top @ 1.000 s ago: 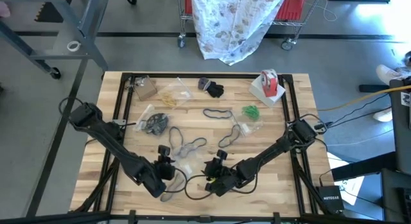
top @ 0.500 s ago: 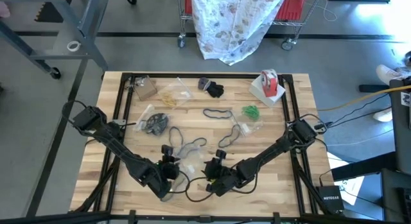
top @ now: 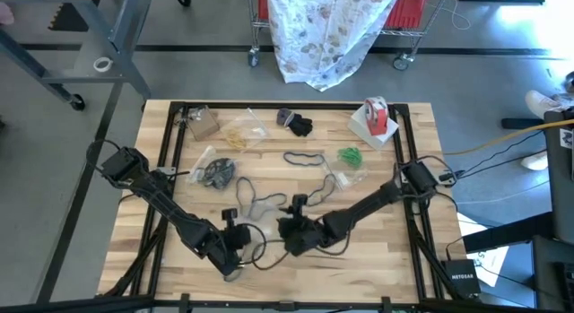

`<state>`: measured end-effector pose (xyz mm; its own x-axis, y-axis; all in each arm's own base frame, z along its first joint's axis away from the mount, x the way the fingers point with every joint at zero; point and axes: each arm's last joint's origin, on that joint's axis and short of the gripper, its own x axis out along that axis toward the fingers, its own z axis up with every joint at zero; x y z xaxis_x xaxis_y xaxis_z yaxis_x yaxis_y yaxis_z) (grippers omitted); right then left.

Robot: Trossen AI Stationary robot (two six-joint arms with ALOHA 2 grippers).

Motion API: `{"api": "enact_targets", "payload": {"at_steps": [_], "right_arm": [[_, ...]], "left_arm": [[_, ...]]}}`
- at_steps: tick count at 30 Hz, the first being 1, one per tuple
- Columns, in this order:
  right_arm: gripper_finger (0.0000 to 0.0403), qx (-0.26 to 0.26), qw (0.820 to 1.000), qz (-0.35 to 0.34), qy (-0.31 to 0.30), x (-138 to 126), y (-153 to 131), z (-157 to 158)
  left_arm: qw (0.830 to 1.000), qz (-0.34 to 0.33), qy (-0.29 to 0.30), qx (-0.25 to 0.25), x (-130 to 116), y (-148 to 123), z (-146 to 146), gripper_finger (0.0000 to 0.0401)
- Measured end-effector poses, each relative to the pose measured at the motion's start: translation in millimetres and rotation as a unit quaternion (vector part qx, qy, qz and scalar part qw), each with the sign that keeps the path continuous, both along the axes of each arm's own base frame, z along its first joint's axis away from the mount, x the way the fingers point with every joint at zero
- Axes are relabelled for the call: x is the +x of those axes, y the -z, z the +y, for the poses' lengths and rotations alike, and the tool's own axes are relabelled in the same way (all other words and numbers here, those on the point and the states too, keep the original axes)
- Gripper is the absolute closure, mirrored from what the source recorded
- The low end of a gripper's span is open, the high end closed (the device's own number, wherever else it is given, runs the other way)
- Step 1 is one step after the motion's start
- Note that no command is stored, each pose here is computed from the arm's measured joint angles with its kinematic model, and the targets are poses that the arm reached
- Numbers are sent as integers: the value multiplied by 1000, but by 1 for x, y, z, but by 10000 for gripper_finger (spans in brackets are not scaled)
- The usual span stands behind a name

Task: Sort rubber bands
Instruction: Put the blue rubber band into the transparent zip bag

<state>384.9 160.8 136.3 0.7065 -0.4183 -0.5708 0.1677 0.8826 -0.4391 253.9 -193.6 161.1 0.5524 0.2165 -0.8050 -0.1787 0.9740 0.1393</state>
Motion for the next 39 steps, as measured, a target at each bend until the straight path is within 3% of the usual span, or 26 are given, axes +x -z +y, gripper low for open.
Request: {"api": "enact_targets", "payload": {"at_steps": [3,7,10,15,21,25,30,39], "right_arm": [[238,-22,1000,4,19,3,-8,-11],[238,-25,998,56,16,-8,-46,-22],[238,17,991,135,-5,-24,-65,-40],[238,105,960,256,-29,-41,-77,-77],[212,181,936,301,-15,-39,-71,-113],[167,186,936,299,-28,-39,-60,-125],[120,204,921,327,-55,-50,-37,-124],[102,168,940,286,-81,-59,-3,-123]], "left_arm": [[999,5,-36,-19,-3,-1,2,400],[996,6,-85,-36,-12,-18,9,400],[994,-5,-98,-50,-22,-37,14,400],[994,-32,-89,-48,-33,-54,14,400],[994,-33,-87,-50,-35,-54,12,400],[994,-33,-86,-54,-38,-54,10,400],[994,-33,-82,-58,-41,-54,6,400],[995,-37,-81,-38,-42,-54,7,400]]}}
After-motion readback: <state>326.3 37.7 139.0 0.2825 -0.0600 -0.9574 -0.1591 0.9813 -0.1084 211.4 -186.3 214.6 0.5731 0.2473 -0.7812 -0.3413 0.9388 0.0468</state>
